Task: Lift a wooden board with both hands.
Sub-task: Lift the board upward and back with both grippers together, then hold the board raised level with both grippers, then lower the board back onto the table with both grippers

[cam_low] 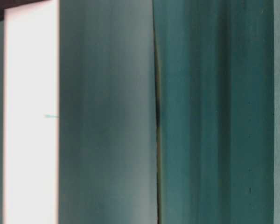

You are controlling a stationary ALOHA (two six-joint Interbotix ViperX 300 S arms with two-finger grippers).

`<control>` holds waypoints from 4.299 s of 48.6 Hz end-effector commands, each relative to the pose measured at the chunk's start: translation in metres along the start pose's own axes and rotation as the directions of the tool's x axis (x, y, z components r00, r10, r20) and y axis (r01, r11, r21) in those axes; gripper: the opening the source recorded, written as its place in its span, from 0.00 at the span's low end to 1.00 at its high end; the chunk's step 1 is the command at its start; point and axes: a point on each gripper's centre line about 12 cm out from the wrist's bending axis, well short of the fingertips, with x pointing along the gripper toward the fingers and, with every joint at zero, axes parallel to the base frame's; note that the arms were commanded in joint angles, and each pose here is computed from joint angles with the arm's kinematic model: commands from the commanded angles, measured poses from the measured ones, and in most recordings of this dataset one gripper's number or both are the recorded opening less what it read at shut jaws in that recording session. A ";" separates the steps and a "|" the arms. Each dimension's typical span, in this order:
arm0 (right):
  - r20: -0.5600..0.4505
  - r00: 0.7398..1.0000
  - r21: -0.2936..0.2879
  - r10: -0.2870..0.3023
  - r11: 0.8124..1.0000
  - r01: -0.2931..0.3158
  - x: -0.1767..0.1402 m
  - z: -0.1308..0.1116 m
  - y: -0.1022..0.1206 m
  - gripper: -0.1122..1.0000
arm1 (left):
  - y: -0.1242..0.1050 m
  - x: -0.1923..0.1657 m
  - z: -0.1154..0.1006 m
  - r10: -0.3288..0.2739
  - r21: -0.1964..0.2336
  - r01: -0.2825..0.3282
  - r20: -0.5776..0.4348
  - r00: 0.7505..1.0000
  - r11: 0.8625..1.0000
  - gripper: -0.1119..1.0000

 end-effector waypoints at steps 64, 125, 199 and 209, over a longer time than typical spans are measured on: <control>0.089 0.996 0.022 0.004 1.000 -0.005 -0.071 0.014 0.002 0.29 | 0.002 -0.079 0.041 0.009 0.052 -0.012 0.059 0.998 0.999 0.26; -0.007 1.000 -0.013 -0.006 1.000 0.005 0.006 0.005 0.002 0.29 | 0.000 0.003 0.023 0.012 0.036 -0.012 0.004 1.000 0.999 0.26; -0.047 0.999 -0.132 -0.010 0.991 0.003 0.177 -0.017 0.003 0.29 | 0.007 0.181 -0.036 0.016 0.015 -0.014 -0.103 0.995 1.000 0.26; -0.054 0.999 -0.140 -0.006 0.990 -0.002 0.192 -0.017 0.007 0.29 | 0.007 0.193 -0.042 0.015 0.015 -0.014 -0.114 0.993 1.000 0.26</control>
